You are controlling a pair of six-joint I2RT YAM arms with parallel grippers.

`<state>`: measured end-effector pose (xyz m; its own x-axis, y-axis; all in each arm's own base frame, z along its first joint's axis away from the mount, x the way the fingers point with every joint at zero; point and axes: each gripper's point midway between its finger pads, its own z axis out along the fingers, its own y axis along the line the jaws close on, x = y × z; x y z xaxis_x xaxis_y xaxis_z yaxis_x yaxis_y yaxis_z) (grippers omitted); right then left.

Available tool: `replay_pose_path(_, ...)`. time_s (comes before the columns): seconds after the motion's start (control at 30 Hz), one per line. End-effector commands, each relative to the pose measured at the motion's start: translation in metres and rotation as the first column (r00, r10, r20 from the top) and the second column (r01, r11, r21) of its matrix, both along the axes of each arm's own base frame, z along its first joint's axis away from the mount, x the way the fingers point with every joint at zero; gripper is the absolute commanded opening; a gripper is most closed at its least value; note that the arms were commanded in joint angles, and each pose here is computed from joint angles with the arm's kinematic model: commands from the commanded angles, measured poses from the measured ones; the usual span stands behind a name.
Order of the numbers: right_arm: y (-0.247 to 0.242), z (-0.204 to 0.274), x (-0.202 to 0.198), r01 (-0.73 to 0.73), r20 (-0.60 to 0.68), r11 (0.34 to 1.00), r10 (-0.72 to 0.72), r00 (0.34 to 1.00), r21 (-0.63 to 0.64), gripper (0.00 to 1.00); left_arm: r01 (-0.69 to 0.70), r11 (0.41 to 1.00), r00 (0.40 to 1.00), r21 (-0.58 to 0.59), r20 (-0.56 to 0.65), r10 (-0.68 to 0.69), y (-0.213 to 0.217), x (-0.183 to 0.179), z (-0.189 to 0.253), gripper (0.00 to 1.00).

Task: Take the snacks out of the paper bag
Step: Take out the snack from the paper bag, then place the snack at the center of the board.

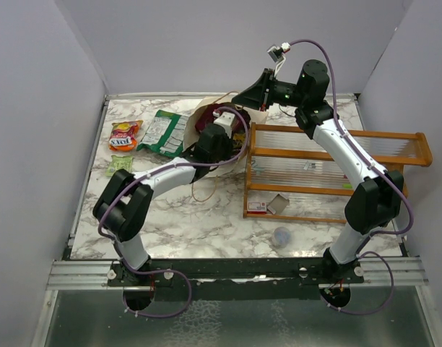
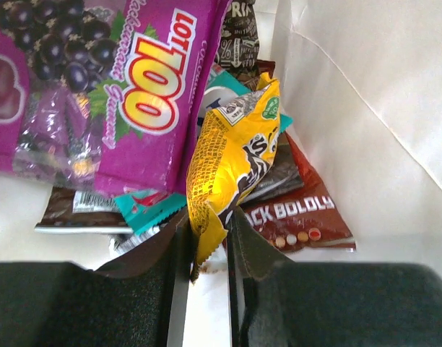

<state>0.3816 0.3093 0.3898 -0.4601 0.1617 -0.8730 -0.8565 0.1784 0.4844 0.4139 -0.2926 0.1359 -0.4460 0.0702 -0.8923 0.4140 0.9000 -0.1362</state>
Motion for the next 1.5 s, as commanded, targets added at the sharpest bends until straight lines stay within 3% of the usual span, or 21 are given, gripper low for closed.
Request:
replay_pose_path(0.0,-0.002,0.016,-0.007,-0.007,0.046,1.000,0.006,0.999,0.011,0.01,-0.005,0.999,0.999,-0.039,0.050,0.007,0.012,-0.016,0.044,0.05)
replay_pose_path(0.1,-0.002,0.016,-0.007,-0.007,0.049,1.000,0.007,0.999,0.011,0.01,-0.009,0.999,0.999,-0.042,0.053,0.012,0.025,-0.033,0.057,0.00)
replay_pose_path(0.4,-0.001,0.009,-0.005,-0.009,0.038,1.000,0.009,0.999,0.007,0.01,-0.030,0.998,0.999,-0.051,0.043,0.032,0.072,-0.092,0.099,0.00)
replay_pose_path(0.57,0.000,0.006,-0.005,-0.011,0.031,1.000,0.011,0.999,0.014,0.01,-0.204,0.976,0.974,-0.081,0.087,0.211,0.124,-0.115,0.132,0.00)
replay_pose_path(0.73,0.000,0.002,-0.004,-0.019,0.020,1.000,0.019,1.000,0.014,0.01,-0.457,0.860,0.849,-0.226,0.176,0.498,0.191,-0.134,0.167,0.00)
replay_pose_path(0.87,0.000,0.004,-0.006,-0.020,0.022,1.000,0.020,1.000,0.018,0.01,-0.669,0.660,0.628,-0.341,0.215,0.748,0.256,-0.150,0.174,0.00)
replay_pose_path(0.97,-0.001,0.006,-0.007,-0.017,0.025,1.000,0.017,1.000,0.019,0.01,-0.768,0.540,0.484,-0.344,0.240,0.841,0.287,-0.159,0.169,0.00)
replay_pose_path(1.07,-0.001,0.007,-0.008,-0.017,0.024,1.000,0.016,1.000,0.018,0.01,-0.793,0.562,0.491,-0.233,0.300,0.818,0.284,-0.150,0.162,0.00)
replay_pose_path(1.17,-0.001,0.006,-0.007,-0.012,0.025,1.000,0.012,1.000,0.016,0.01,-0.803,0.579,0.528,-0.140,0.279,0.802,0.277,-0.140,0.146,0.00)
replay_pose_path(1.27,-0.001,0.005,-0.007,-0.013,0.020,1.000,0.013,1.000,0.018,0.01,-0.739,0.670,0.645,-0.069,0.211,0.734,0.264,-0.118,0.120,0.00)
replay_pose_path(1.33,-0.001,0.005,-0.007,-0.016,0.017,1.000,0.016,1.000,0.018,0.01,-0.700,0.710,0.704,-0.081,0.092,0.704,0.262,-0.106,0.098,0.00)
replay_pose_path(1.47,-0.002,0.006,-0.009,-0.016,0.022,1.000,0.015,1.000,0.017,0.01,-0.784,0.606,0.617,-0.136,-0.064,0.784,0.308,-0.098,0.069,0.00)
